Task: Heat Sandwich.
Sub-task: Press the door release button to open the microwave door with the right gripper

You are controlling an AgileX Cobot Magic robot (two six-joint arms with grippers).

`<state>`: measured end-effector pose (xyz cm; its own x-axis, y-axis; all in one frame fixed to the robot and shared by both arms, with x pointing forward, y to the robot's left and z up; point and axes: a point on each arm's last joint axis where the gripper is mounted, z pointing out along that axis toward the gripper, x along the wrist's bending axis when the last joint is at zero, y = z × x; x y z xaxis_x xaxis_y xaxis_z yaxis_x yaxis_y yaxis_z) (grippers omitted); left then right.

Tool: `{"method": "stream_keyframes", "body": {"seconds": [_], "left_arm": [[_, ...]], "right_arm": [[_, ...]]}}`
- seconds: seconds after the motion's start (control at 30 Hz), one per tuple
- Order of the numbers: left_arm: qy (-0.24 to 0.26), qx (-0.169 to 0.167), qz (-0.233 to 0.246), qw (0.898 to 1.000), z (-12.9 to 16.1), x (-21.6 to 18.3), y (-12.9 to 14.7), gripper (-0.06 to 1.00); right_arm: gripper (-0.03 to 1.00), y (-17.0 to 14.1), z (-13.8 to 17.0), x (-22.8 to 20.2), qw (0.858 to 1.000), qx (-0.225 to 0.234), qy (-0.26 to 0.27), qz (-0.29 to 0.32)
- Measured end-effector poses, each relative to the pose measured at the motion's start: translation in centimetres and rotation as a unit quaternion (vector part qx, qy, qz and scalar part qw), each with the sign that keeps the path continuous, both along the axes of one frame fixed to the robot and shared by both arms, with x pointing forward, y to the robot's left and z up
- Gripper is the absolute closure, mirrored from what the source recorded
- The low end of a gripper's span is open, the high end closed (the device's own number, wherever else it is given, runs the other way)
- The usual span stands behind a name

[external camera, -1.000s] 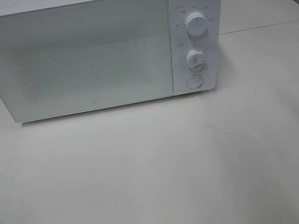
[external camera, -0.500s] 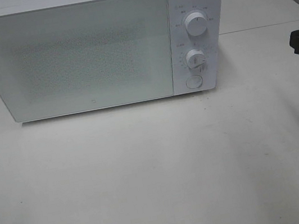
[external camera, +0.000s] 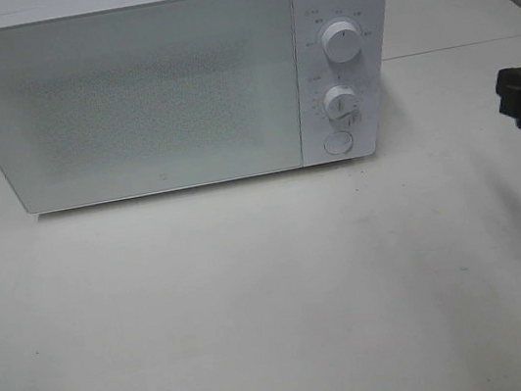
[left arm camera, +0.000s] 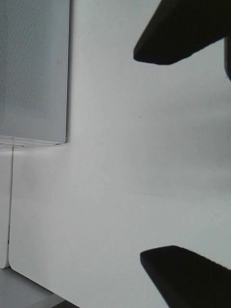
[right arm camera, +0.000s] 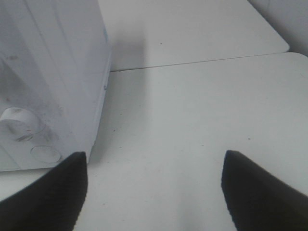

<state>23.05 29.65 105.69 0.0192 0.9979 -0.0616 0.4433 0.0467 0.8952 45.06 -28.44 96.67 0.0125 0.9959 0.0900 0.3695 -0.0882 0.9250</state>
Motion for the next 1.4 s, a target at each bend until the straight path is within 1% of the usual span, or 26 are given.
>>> {"method": "stream_keyframes", "body": {"seconds": [0.07, 0.1, 0.17, 0.23, 0.33, 0.43, 0.5, 0.6, 0.73, 0.87, 1.03, 1.17, 1.4], "left_arm": [[0.000, 0.000, 0.000, 1.000, 0.0, 0.0, 0.0, -0.02], [0.000, 0.000, 0.000, 1.000, 0.0, 0.0, 0.0, -0.02], [0.000, 0.000, 0.000, 1.000, 0.0, 0.0, 0.0, -0.02], [0.000, 0.000, 0.000, 1.000, 0.0, 0.0, 0.0, -0.02], [0.000, 0.000, 0.000, 1.000, 0.0, 0.0, 0.0, -0.02], [0.000, 0.000, 0.000, 1.000, 0.0, 0.0, 0.0, -0.02], [0.000, 0.000, 0.000, 1.000, 0.0, 0.0, 0.0, -0.02], [0.000, 0.000, 0.000, 1.000, 0.0, 0.0, 0.0, -0.02], [0.000, 0.000, 0.000, 1.000, 0.0, 0.0, 0.0, -0.02], [0.000, 0.000, 0.000, 1.000, 0.0, 0.0, 0.0, -0.02], [0.000, 0.000, 0.000, 1.000, 0.0, 0.0, 0.0, -0.02], [0.000, 0.000, 0.000, 1.000, 0.0, 0.0, 0.0, -0.02], [0.000, 0.000, 0.000, 1.000, 0.0, 0.0, 0.0, -0.02]], "right_arm": [[0.22, 0.5, -0.3, 0.1, 1.000, -0.001, 0.003, 0.009], [0.22, 1.6, -0.7, 0.3, 0.999, -0.019, 0.001, 0.035], [0.22, 2.1, -0.9, 0.4, 0.999, -0.027, 0.002, 0.043], [0.22, 3.5, -1.7, 0.6, 0.997, -0.043, -0.001, 0.057], [0.22, 4.4, -2.2, 0.7, 0.997, -0.045, -0.007, 0.057], [0.22, 5.7, -3.3, 0.8, 0.998, -0.041, -0.012, 0.040], [0.22, 5.9, -3.6, 0.8, 0.998, -0.042, -0.012, 0.038], [0.22, 7.1, -4.3, 0.6, 0.998, -0.047, -0.027, 0.032], [0.22, 8.2, -4.9, 0.2, 0.998, -0.051, -0.034, 0.024], [0.22, 9.0, -5.3, 0.1, 0.999, -0.044, -0.028, 0.003], [0.22, 10.6, -5.7, 0.5, 0.999, -0.043, -0.025, 0.009], [0.22, 11.1, -6.1, 0.8, 0.999, -0.046, -0.020, 0.013], [0.22, 11.0, -6.3, 0.7, 0.999, -0.047, -0.014, 0.012]]}}
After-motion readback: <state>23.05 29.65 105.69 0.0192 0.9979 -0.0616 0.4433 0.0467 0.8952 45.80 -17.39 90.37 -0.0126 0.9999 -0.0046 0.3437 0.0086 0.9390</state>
